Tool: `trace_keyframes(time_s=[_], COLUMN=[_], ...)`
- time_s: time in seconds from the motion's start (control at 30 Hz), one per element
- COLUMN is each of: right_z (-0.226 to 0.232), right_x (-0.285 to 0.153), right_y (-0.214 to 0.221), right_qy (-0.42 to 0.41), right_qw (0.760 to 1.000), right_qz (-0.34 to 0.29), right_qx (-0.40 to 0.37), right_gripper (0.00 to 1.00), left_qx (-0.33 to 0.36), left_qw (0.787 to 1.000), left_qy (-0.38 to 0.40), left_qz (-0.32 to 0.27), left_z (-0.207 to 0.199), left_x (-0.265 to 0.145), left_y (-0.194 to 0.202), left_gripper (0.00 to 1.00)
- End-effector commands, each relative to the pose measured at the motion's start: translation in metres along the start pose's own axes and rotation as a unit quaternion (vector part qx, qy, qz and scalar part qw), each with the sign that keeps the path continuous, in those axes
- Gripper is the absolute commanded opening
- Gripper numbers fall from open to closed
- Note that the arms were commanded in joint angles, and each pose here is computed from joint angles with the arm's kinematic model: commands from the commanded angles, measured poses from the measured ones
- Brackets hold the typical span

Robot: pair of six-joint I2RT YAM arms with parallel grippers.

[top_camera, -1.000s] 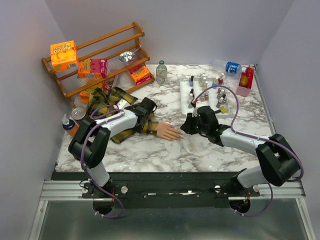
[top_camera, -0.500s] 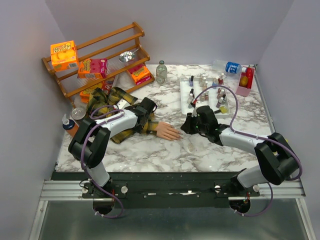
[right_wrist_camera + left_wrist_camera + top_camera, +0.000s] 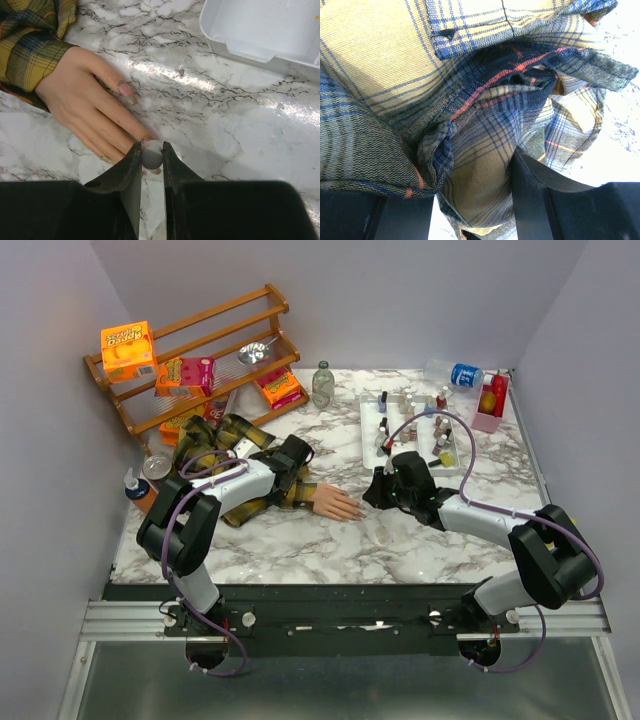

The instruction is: Paint the nails

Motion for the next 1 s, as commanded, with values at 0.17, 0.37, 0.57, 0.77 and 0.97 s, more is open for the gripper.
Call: trace_keyframes(time_s=[0.17,0.37,0.57,0.77,0.97], right_z=[-0.009,-0.012,-0.015,-0.018,-0.016], right_x=[0.000,0.000,0.000,-0.005,-0.017], right_y=[0.001,0.004,0.004,0.000,-0.013], right_qy=[0.022,0.033,0.042,0.054,0.061], right_qw=[1.000,0.999,0.999,0.999,0.998], right_qz=[-0.001,0.003,0.003,-0.008,-0.034], right_qx=[0.001,0.001,0.001,-0.002,-0.008], right_gripper=[0.01,0.01,0.01,0.01,0.01], left_qx=[0.013,0.013,0.013,0.013,0.013], left_qw=[1.000,1.000,1.000,1.000,1.000], left_qy=[-0.012,-0.013,-0.012,-0.012,-0.012], left_qz=[0.011,0.011,0.011,0.009,0.007], left_z=[0.011,0.011,0.011,0.011,0.011], left_x=[0.005,0.006,0.005,0.005,0.005], left_y=[0.005,0.005,0.005,0.004,0.003], left_gripper=[0.48,0.48,0.48,0.49,0.48])
Point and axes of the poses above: each gripper's point midway between its finger pads, its own x axis out along the fingers, its own z axis along the line the jaws close on, y = z × x, the point moved 3 cm from there along -x, back along the fingers, and after that the axes turned 12 degrees about x, right-handed, at the moved point
